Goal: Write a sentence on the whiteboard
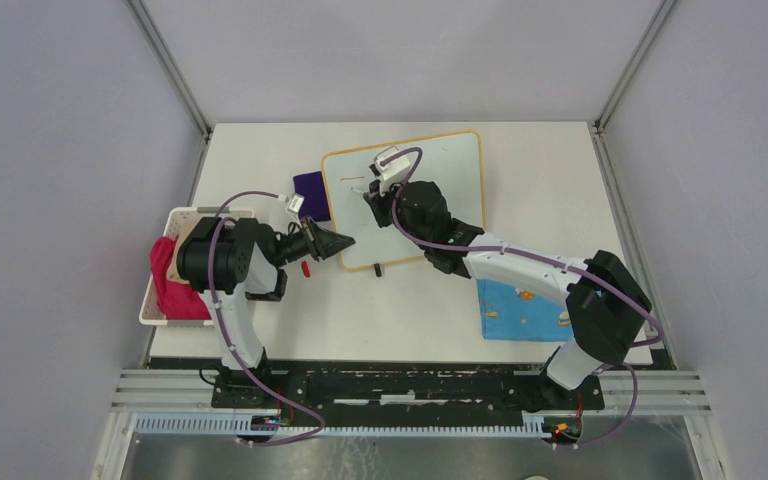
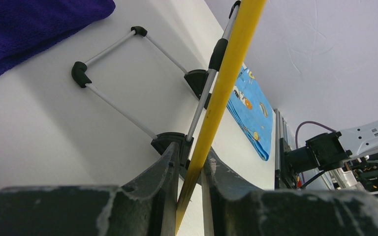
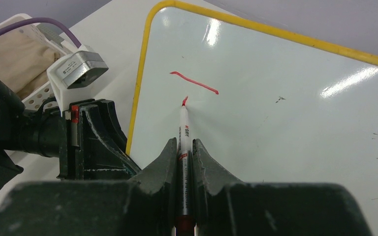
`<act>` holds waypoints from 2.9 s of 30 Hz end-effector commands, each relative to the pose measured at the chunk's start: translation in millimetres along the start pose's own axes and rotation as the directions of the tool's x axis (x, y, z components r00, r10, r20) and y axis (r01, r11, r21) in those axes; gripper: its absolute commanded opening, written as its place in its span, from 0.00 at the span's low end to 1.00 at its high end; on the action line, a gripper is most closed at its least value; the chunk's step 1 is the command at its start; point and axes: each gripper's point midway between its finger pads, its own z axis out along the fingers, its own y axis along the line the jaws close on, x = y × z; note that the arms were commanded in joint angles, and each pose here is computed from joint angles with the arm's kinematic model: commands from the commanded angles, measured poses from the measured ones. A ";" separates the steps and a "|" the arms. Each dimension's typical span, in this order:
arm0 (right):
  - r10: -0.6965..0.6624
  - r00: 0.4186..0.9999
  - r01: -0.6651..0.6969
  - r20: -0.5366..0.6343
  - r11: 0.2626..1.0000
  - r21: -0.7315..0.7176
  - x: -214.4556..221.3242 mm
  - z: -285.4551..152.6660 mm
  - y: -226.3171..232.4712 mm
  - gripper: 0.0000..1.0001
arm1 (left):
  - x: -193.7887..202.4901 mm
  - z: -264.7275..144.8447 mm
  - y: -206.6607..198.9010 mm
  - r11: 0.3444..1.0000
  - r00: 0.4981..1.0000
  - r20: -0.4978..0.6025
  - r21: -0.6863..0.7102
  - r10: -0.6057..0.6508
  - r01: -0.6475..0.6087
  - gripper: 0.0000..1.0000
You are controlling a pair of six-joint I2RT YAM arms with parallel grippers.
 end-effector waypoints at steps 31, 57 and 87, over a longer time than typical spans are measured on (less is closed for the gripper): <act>0.036 0.997 -0.038 0.074 0.999 0.026 -26.8 -16.2 -15.0 0.00 | -21.7 0.6 -0.3 0.996 0.991 0.098 0.002 0.092 -0.093 0.02; 0.025 1.000 -0.024 -0.013 0.996 0.084 15.6 -29.2 -37.3 0.00 | -21.6 1.0 -0.3 0.996 0.991 0.097 0.003 0.091 -0.091 0.02; 0.032 0.999 -0.033 0.033 0.999 0.001 -13.8 -10.6 -20.0 0.00 | -20.6 1.6 -0.9 0.996 0.992 0.093 0.007 0.089 -0.090 0.02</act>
